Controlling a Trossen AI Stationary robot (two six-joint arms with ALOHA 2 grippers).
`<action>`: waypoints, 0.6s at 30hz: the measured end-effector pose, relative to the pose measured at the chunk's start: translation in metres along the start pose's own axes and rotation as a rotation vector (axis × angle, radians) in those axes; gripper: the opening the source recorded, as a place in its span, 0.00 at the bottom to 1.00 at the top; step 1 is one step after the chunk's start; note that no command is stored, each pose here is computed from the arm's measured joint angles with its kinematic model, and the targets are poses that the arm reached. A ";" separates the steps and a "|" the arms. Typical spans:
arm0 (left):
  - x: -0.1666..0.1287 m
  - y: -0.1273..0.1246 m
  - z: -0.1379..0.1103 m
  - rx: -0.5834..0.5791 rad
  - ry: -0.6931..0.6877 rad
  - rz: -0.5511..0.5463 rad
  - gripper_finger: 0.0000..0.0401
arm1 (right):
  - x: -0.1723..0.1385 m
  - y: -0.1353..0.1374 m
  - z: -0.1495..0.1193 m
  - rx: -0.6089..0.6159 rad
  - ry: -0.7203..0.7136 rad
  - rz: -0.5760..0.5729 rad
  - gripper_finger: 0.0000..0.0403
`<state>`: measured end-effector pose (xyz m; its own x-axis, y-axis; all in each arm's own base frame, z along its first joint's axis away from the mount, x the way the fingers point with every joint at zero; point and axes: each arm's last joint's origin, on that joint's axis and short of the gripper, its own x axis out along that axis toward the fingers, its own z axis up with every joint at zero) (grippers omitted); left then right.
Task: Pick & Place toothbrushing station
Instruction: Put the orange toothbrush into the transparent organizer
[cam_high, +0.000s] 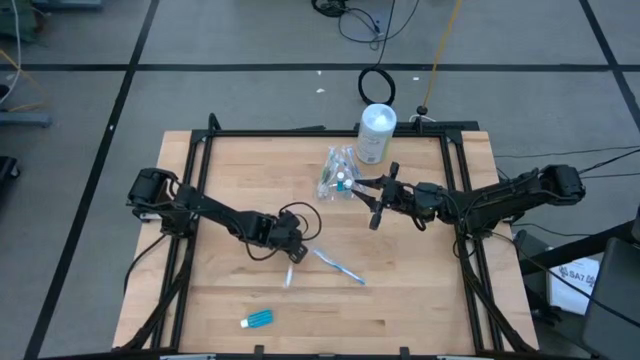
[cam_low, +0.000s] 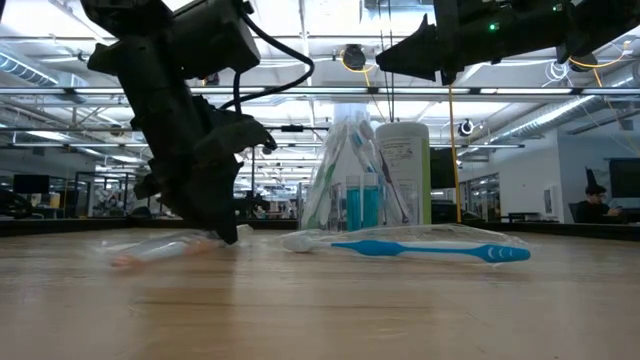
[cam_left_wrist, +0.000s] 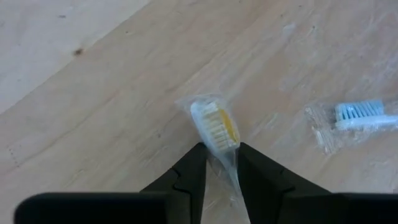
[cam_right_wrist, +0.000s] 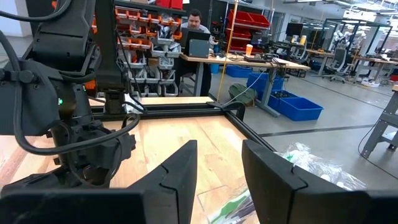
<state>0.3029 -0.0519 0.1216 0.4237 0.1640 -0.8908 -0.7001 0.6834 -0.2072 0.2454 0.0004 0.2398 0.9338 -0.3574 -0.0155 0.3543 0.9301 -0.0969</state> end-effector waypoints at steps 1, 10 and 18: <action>0.000 0.000 0.001 -0.010 -0.003 0.000 0.22 | 0.000 0.000 0.000 0.000 0.001 0.000 0.29; -0.001 0.000 0.004 -0.032 -0.054 0.013 0.13 | 0.000 0.000 -0.001 -0.004 0.007 0.001 0.29; -0.023 -0.001 0.016 -0.002 -0.203 0.002 0.02 | 0.000 0.000 -0.001 -0.004 0.009 0.001 0.29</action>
<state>0.3033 -0.0451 0.1485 0.5296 0.3054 -0.7914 -0.7018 0.6817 -0.2066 0.2453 0.0004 0.2389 0.9336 -0.3576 -0.0243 0.3535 0.9299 -0.1011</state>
